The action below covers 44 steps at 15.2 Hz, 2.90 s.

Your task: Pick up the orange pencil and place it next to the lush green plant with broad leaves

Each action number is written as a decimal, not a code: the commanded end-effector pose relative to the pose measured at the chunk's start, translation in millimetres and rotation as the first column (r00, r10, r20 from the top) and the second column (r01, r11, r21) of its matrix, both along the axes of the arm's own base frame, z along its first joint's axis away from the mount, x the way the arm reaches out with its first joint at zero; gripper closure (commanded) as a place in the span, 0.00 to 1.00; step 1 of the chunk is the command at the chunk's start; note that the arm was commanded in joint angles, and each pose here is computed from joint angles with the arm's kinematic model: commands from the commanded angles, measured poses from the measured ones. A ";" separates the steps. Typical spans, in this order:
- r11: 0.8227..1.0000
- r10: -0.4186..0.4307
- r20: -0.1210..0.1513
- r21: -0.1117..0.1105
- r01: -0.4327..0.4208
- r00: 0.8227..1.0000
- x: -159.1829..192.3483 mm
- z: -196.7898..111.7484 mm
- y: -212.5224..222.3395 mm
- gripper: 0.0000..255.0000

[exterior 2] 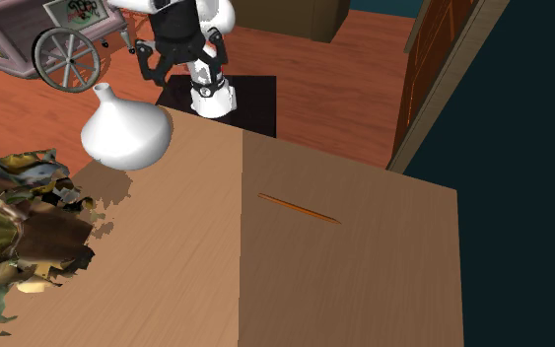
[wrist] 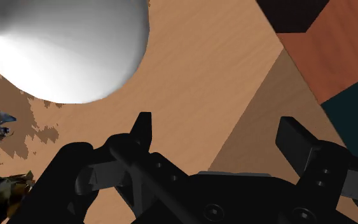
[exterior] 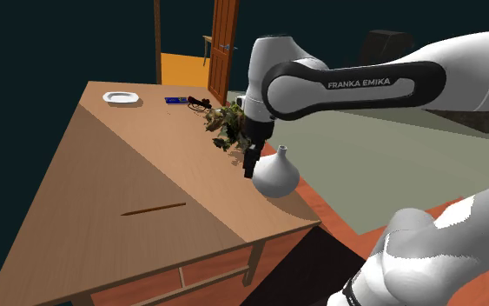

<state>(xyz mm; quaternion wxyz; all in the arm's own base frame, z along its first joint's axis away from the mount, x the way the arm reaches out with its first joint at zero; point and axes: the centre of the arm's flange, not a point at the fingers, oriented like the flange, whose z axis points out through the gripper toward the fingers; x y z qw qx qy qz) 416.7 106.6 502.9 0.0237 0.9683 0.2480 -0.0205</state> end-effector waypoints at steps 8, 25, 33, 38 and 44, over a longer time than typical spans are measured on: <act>0.953 0.300 0.067 -0.057 -0.296 0.952 62.7 -54.1 81.7 0.00; 0.764 0.644 0.120 -0.155 -0.626 0.755 112.5 -150.6 202.2 0.00; 0.764 0.644 0.120 -0.155 -0.626 0.755 115.3 -163.9 200.8 0.00; 0.764 0.644 0.120 -0.155 -0.626 0.755 115.3 -163.8 200.8 1.00; 0.764 0.644 0.120 -0.155 -0.626 0.755 115.3 -163.9 201.1 1.00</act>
